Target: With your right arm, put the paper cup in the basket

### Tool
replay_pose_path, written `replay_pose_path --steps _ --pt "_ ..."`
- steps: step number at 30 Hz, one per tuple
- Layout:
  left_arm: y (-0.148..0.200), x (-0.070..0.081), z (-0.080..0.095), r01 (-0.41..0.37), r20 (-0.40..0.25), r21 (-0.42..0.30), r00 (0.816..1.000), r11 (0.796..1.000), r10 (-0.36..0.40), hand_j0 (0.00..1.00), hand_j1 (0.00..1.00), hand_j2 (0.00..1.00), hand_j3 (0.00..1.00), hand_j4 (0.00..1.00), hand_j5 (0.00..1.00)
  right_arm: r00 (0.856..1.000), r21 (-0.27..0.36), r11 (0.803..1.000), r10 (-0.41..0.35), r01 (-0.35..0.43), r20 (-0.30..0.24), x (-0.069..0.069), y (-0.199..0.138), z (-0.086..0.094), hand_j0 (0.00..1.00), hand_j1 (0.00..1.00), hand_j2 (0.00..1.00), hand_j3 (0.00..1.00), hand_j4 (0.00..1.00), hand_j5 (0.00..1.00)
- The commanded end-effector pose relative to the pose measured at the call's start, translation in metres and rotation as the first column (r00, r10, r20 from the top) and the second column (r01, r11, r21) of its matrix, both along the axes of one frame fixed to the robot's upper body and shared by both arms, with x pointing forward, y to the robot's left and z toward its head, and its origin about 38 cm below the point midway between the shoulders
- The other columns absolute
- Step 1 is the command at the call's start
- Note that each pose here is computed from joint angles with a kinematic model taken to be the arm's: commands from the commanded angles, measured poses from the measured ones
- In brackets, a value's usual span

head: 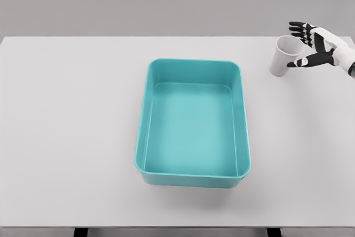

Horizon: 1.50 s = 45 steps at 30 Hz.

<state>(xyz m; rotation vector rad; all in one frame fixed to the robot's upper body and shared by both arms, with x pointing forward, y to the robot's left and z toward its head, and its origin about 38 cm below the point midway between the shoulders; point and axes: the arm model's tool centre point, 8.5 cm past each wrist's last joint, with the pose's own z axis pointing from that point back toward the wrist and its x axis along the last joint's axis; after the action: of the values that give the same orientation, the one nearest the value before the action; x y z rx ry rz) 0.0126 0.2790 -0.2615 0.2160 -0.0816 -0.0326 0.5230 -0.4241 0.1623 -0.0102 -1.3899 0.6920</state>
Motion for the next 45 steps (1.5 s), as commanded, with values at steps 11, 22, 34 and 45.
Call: replay_pose_path --steps 11,22,34,45 --pt "0.000 0.000 0.000 0.000 0.000 0.000 1.000 1.000 0.000 1.00 1.00 1.00 1.00 1.00 1.00 1.000 0.015 1.000 0.009 -0.009 0.003 0.002 0.007 -0.001 0.99 0.99 0.99 0.99 0.99 0.99" --pt "0.000 0.000 0.000 0.000 0.000 0.000 1.000 1.000 0.000 1.00 1.00 1.00 1.00 1.00 1.00 1.000 0.019 1.000 0.003 -0.003 -0.014 0.002 0.008 -0.008 0.99 0.99 0.99 0.99 0.99 0.99" --pt "0.000 0.000 0.000 0.000 0.000 0.000 1.000 1.000 0.000 1.00 1.00 1.00 1.00 1.00 1.00 0.999 0.031 1.000 -0.003 0.004 -0.036 0.001 0.011 -0.018 0.99 0.99 0.99 0.99 0.99 0.99" --pt "0.000 0.000 0.000 0.000 0.000 0.000 1.000 1.000 0.000 1.00 1.00 1.00 1.00 1.00 1.00 0.999 0.018 1.000 0.001 0.000 -0.040 0.001 0.012 -0.019 0.99 0.99 0.99 0.99 0.99 0.99"
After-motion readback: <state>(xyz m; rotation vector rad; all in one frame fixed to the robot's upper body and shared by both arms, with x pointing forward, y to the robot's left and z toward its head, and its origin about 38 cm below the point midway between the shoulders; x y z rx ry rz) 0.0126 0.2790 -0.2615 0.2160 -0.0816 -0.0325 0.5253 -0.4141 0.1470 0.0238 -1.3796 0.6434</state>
